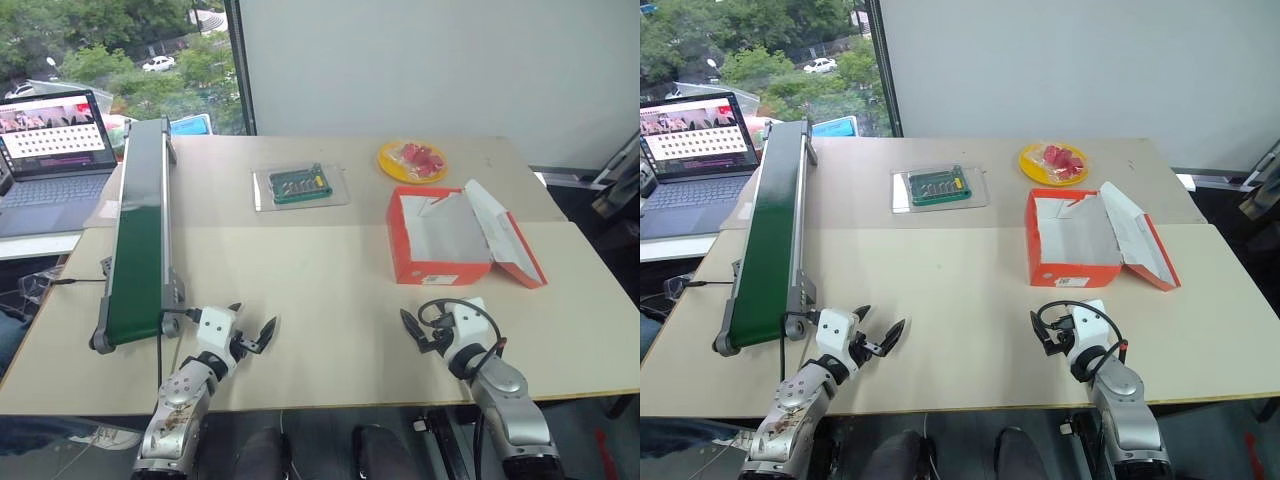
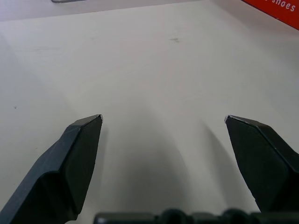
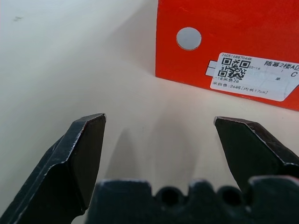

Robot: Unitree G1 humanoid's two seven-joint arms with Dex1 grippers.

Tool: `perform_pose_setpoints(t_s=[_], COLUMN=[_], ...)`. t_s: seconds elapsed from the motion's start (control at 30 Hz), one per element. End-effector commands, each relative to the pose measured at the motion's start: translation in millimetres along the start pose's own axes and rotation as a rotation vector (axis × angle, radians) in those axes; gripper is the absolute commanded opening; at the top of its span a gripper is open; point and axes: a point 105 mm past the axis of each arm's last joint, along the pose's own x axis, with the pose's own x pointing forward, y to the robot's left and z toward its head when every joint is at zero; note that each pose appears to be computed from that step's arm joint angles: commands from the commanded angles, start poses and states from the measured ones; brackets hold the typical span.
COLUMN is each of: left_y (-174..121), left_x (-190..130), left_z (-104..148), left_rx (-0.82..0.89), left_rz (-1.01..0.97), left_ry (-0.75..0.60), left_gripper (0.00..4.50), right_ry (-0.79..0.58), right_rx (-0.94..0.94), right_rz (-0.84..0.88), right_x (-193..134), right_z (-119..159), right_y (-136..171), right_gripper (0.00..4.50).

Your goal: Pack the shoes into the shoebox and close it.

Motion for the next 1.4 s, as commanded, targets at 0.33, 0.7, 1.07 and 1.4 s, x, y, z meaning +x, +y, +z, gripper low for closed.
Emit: perform_pose_setpoints(t_s=[0.33, 0.7, 1.07, 1.4], left_y=[18.6, 23.2, 47.8, 84.8], left_x=[29.4, 56.7, 31.5, -17.5], left_z=[59.7, 184.7, 233.8, 205.2], left_rx=[0.088, 0.204, 0.198, 0.056], left_rz=[-0.145, -0.039, 0.245, 0.527], left_ry=[-0.145, -0.419, -0.396, -0.268], left_gripper=[4.5, 4.5, 4.5, 4.5], right_ry=[-0.195, -0.325, -0.36, -0.374], right_rx=[-0.037, -0.063, -0.06, -0.065], right_rz=[-0.085, 0.059, 0.377, 0.543], right_x=[-10.7, 14.4, 45.1, 61.2], right_z=[78.1, 164.9, 205.5, 218.3], right_y=[-19.2, 10.4, 61.4, 87.9], right_gripper=[4.38, 4.38, 4.38, 4.38])
